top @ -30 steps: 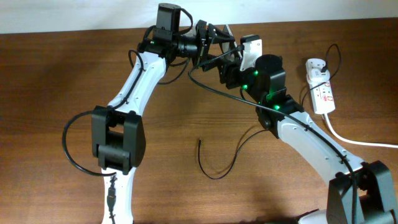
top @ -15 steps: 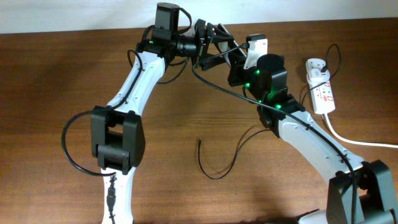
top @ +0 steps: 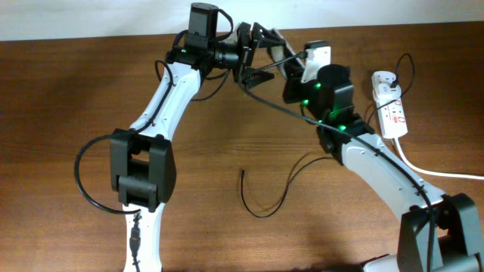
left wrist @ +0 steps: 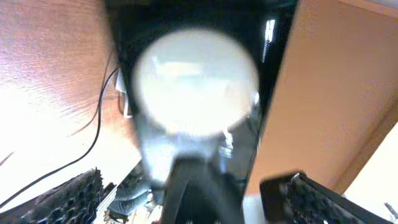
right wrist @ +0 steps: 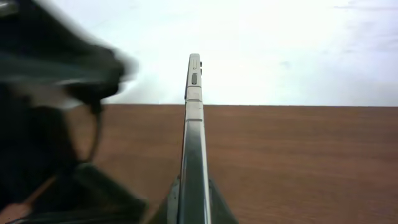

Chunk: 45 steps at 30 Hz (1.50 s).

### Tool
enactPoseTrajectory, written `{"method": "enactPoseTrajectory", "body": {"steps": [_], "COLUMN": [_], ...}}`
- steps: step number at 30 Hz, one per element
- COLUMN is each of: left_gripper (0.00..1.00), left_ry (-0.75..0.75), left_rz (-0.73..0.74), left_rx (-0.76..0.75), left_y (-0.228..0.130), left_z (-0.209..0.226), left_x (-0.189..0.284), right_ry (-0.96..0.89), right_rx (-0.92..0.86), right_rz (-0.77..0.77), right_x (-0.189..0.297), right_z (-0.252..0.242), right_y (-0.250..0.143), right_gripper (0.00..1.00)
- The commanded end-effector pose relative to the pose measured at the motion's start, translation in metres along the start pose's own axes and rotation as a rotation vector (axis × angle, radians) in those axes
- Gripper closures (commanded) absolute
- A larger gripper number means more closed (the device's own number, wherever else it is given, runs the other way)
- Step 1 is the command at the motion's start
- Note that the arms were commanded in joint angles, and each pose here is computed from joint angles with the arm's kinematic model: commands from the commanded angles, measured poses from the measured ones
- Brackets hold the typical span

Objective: Plug charger to phone and switch on socket

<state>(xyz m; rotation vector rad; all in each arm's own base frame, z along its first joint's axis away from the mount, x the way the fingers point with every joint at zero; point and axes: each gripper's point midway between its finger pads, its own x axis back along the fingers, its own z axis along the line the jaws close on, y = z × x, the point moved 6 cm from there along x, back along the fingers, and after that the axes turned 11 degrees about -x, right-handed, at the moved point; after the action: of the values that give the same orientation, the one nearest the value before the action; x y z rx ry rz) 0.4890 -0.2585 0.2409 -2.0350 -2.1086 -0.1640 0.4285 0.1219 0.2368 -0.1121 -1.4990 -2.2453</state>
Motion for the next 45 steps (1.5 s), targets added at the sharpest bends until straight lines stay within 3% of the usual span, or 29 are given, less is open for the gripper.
{"method": "enactPoseTrajectory", "body": {"steps": [1,8,12,16,21,27,45], "left_gripper": [0.01,0.01,0.01,0.01,0.01,0.01,0.01], "left_ry": [-0.025,-0.078,-0.072,-0.119,-0.107,-0.128,-0.145], "left_rz": [0.003,-0.008,-0.073,-0.164,-0.27,-0.266,-0.232], "left_rx": [-0.068,-0.171,-0.177,-0.255,-0.145,-0.071,-0.132], "left_y": [0.002,0.015,0.028,0.045,0.058,0.052,0.037], "left_z": [-0.009,-0.005,-0.002,-0.027,-0.029,-0.04,-0.055], "left_x": [0.012,0.056,0.08,0.085,0.086,0.06,0.02], "right_ry": [-0.04,0.317,0.322,0.292,0.412,0.405,0.388], "right_rx": [-0.058,-0.69,-1.015,-1.373,-1.393,-1.406,-1.318], "right_rz": [-0.054,0.183,0.273,0.323,0.195,0.182,0.115], "right_x": [0.002,0.016,0.017,0.017,0.016,0.012,0.01], "right_z": [-0.019,-0.009,-0.003,-0.002,0.024,0.058,0.063], "right_y": [0.019,0.024,0.022,0.026,0.047,0.033,0.031], "right_gripper": [0.96,0.96,0.96,0.96,0.96,0.96,0.96]}}
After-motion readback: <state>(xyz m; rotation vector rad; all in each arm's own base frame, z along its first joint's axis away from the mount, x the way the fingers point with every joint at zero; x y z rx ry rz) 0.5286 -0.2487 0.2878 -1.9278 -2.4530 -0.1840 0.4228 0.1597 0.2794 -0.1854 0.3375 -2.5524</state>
